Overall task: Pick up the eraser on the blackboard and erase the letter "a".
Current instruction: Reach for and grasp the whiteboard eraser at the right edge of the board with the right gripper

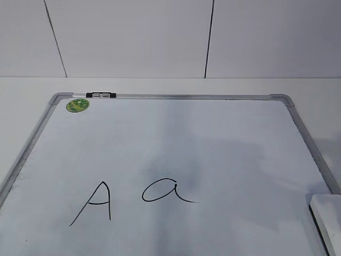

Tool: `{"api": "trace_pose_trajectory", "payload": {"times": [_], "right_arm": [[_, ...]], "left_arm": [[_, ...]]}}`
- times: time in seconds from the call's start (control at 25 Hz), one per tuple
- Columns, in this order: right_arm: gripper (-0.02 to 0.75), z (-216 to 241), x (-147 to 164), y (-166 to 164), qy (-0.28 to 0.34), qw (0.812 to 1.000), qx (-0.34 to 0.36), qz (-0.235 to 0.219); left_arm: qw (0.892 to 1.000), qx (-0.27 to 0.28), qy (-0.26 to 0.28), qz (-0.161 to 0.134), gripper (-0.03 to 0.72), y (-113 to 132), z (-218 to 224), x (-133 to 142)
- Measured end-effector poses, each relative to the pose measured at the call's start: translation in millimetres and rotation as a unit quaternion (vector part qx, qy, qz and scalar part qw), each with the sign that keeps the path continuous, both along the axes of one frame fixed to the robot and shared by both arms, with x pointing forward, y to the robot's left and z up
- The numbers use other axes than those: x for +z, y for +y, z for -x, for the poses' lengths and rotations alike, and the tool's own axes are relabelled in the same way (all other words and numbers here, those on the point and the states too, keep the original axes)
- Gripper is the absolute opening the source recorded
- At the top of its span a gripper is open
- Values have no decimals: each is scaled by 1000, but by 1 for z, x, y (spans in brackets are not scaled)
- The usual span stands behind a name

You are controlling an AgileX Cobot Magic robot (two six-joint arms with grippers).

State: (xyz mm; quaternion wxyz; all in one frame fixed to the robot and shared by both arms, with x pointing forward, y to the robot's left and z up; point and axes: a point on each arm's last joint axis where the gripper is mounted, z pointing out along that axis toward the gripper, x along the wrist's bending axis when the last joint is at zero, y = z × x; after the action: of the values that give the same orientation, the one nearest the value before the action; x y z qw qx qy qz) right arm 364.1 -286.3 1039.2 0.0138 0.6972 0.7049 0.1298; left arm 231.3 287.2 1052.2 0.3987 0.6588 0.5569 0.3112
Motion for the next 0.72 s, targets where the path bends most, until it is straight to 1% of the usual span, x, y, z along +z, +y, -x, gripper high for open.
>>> {"api": "trace_pose_trajectory", "payload": {"times": [0.36,0.6,0.72], "right_arm": [[592,-22,-12,1,13,1000,-7,-6],[592,-36,-22,8,15,1000,16,-5],[592,-40,-27,9,27,1000,3,-7]], "left_arm": [[1000,0,0,0,235,0,0,0],[1000,0,0,0,235,0,0,0],[1000,0,0,0,235,0,0,0]]}}
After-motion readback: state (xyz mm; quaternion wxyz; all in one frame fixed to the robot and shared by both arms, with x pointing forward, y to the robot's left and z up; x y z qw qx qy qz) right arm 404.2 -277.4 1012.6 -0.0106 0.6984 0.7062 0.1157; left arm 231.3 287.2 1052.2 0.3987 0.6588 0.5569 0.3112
